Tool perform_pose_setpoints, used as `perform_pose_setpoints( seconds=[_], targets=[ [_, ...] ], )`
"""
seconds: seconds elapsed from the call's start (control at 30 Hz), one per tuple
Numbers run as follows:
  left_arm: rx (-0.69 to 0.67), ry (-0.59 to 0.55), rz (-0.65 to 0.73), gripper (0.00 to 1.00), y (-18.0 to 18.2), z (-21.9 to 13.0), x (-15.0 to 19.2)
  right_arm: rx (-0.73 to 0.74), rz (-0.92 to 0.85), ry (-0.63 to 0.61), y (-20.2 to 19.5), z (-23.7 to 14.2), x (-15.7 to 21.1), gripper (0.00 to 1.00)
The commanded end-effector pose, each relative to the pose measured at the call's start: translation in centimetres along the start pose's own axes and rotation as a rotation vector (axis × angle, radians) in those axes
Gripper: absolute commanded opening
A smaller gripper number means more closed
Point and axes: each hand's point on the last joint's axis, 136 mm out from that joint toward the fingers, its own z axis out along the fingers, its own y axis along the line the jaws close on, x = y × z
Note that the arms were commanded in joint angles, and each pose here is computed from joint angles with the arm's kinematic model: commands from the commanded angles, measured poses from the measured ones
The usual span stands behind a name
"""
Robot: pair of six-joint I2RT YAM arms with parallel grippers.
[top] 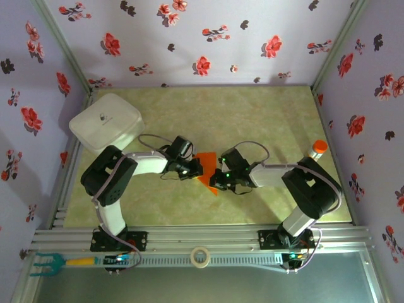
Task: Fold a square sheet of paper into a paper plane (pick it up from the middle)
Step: Fold the triangle third at the center of the table.
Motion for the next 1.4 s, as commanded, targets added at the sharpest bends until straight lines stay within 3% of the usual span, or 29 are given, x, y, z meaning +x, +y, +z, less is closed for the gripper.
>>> perform_pose_setpoints(
  seconds=[0.0,0.13,0.33,0.63,0.9,1.37],
  targets=[
    [-0.055,-0.016,0.001,0.00,0.4,-0.9,-0.2,0.065,0.049,0.017,-2.6,0.7,0.9,0.03],
    [-0.036,-0.047,0.056,0.06,-2.2,-2.1,-0.5,0.097,0.055,0.021,-3.5,0.8,1.2,0.02],
    [0.011,-0.015,0.049,0.00,-3.1,-1.1,0.6,0.092,0.046,0.023,-3.1,0.7,1.0,0.02],
    [-0.011,0.013,0.002,0.00,0.4,0.5,1.1,0.105,0.050,0.025,-3.7,0.7,1.2,0.02],
    [0.003,-0.023,-0.037,0.01,3.4,-0.2,-0.1,0.125,0.052,0.028,-4.3,0.7,1.5,0.01],
    [-0.013,-0.092,-0.053,0.03,5.3,-2.3,-2.4,0.139,0.041,0.043,-4.9,0.5,1.8,0.00]
  ],
)
